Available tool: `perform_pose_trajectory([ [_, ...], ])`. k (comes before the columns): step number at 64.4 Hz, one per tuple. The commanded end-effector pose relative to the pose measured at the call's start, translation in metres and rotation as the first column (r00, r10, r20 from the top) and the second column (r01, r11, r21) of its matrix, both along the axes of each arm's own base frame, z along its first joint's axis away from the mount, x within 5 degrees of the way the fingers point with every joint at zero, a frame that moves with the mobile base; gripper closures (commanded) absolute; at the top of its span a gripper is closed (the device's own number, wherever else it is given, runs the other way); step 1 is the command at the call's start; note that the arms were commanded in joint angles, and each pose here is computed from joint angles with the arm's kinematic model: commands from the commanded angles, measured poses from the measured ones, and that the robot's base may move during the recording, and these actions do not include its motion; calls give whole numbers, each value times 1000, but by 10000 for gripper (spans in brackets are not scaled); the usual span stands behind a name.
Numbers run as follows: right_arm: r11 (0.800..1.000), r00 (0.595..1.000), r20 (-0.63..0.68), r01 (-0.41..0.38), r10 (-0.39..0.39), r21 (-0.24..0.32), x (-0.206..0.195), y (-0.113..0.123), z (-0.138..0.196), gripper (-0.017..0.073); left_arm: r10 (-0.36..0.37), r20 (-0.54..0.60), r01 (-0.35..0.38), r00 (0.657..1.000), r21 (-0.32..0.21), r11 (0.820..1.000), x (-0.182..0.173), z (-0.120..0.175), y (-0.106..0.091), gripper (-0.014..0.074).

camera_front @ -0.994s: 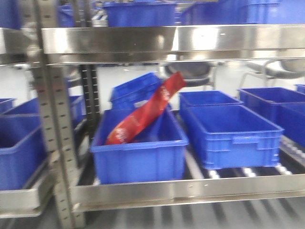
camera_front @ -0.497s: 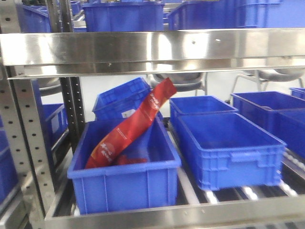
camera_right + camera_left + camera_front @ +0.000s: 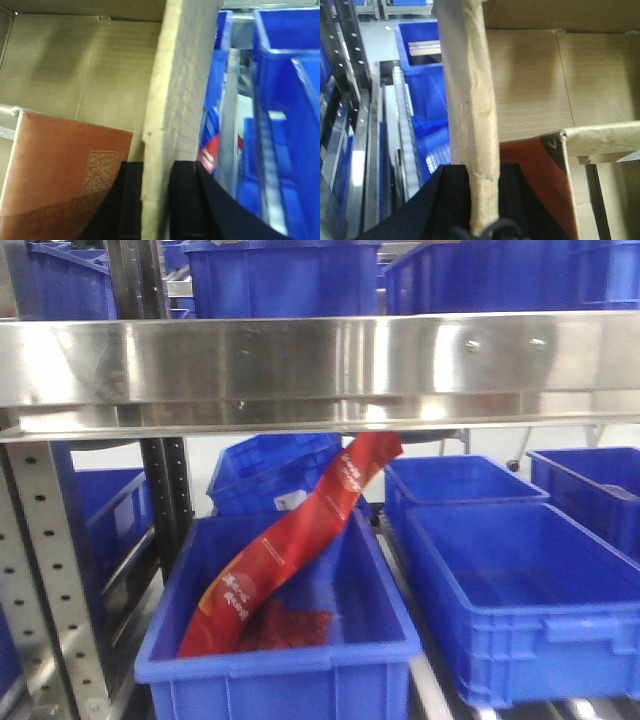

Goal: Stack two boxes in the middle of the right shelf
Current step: 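Drive to the steel shelf rack holding the boxes in both grippers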

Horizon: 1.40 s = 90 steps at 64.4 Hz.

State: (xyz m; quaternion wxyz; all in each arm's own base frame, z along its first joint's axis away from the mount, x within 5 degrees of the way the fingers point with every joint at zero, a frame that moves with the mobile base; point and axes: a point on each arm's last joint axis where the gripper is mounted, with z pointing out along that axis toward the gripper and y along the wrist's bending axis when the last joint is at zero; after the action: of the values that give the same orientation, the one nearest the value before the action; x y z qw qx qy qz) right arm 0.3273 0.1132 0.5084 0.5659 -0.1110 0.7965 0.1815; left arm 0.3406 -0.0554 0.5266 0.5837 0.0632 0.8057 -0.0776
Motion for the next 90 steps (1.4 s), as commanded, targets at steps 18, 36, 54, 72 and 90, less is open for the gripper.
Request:
perform_pose_trajectory([
  [18,999,997,78,4,-7,33,-8,-3,16,712,13,88,-12,996,-8,1000,-5,13,4,704],
  [36,999,997,78,4,-7,33,-8,-3,16,712,13,88,-12,996,-8,1000,-5,13,4,704],
  [54,999,997,78,4,-7,33,-8,-3,16,712,13,88,-12,996,-8,1000,-5,13,4,704],
  [72,999,997,78,4,-7,33,-8,-3,16,712,13,88,-12,996,-8,1000,-5,13,4,704],
  [90,999,997,78,4,-7,33,-8,-3,16,712,13,88,-12,996,-8,1000,-5,13,4,704],
])
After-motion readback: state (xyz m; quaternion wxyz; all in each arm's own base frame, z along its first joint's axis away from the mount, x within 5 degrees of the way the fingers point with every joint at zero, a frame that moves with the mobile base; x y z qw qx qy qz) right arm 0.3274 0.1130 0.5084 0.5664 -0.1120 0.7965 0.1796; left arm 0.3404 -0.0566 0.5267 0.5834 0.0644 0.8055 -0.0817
